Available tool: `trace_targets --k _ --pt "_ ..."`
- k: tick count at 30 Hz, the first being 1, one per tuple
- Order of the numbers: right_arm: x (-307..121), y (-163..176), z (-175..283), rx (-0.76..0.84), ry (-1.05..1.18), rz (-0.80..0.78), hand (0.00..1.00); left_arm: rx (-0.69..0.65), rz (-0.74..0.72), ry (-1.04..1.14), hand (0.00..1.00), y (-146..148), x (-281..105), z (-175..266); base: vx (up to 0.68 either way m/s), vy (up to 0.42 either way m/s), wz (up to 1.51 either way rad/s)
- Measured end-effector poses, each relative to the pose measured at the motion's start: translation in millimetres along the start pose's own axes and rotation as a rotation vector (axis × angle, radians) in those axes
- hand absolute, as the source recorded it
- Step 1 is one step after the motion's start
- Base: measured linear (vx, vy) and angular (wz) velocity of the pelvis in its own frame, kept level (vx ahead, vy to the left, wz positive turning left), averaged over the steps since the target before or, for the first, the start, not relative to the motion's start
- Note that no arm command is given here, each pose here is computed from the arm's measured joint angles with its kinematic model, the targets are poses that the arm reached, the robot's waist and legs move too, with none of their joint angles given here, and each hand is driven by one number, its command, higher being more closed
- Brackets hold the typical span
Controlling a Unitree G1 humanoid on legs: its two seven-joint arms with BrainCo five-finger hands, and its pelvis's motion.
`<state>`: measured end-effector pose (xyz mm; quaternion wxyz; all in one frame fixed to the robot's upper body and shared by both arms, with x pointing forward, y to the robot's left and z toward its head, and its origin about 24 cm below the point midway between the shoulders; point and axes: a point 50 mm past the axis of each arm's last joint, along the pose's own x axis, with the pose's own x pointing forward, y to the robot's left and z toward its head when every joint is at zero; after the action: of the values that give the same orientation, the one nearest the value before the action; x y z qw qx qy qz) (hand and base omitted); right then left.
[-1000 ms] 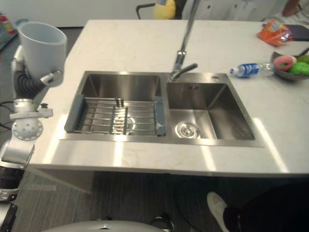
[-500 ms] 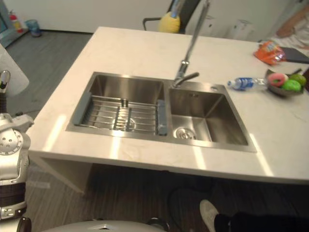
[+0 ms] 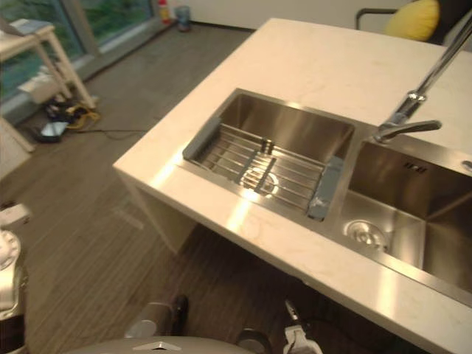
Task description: Walk over to the sink, pick up the cup, carry it to the dishwasher, place the cup inside the dishwasher, then close the dishwasher door
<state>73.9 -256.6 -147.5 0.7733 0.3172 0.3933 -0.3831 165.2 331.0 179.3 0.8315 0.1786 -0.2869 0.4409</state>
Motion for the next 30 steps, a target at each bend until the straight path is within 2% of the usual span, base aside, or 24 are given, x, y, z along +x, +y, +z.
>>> trace_targets --k 3,5,9,13,16,19,22,24,26,28,30 --pt "-2.3 -7.0 -6.2 -0.079 0.030 -0.019 0.00 -0.005 0.101 -0.186 1.00 36.0 23.5 29.9 -0.05 0.010 0.67" --pt "-3.9 -12.3 -7.3 -0.148 0.038 -0.026 0.00 -0.042 0.090 -0.267 1.00 43.3 24.4 44.2 0.04 0.087 0.88" --pt "-2.3 -2.7 -15.0 -0.162 0.047 -0.023 0.00 -0.223 -0.003 -0.259 1.00 17.2 20.4 40.9 -0.11 0.028 1.98" --pt "-12.8 -29.6 -25.1 -0.148 0.045 -0.112 0.00 -0.319 0.004 -0.244 1.00 3.2 12.2 38.9 -0.06 0.047 1.61" --pt "-14.0 -46.6 -9.5 -0.185 0.010 -0.156 0.00 -0.277 -0.063 -0.202 1.00 -13.1 9.0 33.6 -0.05 0.294 1.04" --pt "-13.7 -53.8 -6.8 -0.220 0.028 -0.178 0.00 -0.204 -0.071 -0.114 1.00 -12.2 5.5 17.2 0.00 0.369 0.97" --pt "-7.7 -24.8 -23.2 -0.193 0.073 -0.111 0.00 -0.172 -0.062 -0.012 1.00 -7.9 -4.8 -2.8 0.08 0.335 0.26" --pt "-8.2 -23.8 -29.6 -0.181 0.092 -0.119 0.00 -0.175 -0.091 0.043 1.00 -11.7 -7.6 -13.6 0.10 0.276 0.50" --pt "-12.2 -34.4 -36.5 -0.140 0.115 -0.153 0.00 -0.260 -0.178 0.112 1.00 -37.8 -15.7 -22.5 0.03 0.057 1.72" --pt "-23.9 -44.3 -65.0 -0.132 0.201 -0.179 0.00 -0.380 -0.258 0.191 1.00 -67.5 -33.9 -27.3 0.01 -0.078 2.10" --pt "-32.5 -48.8 -82.7 -0.118 0.243 -0.187 0.00 -0.443 -0.294 0.283 1.00 -79.3 -57.9 -33.3 0.03 -0.105 1.50"
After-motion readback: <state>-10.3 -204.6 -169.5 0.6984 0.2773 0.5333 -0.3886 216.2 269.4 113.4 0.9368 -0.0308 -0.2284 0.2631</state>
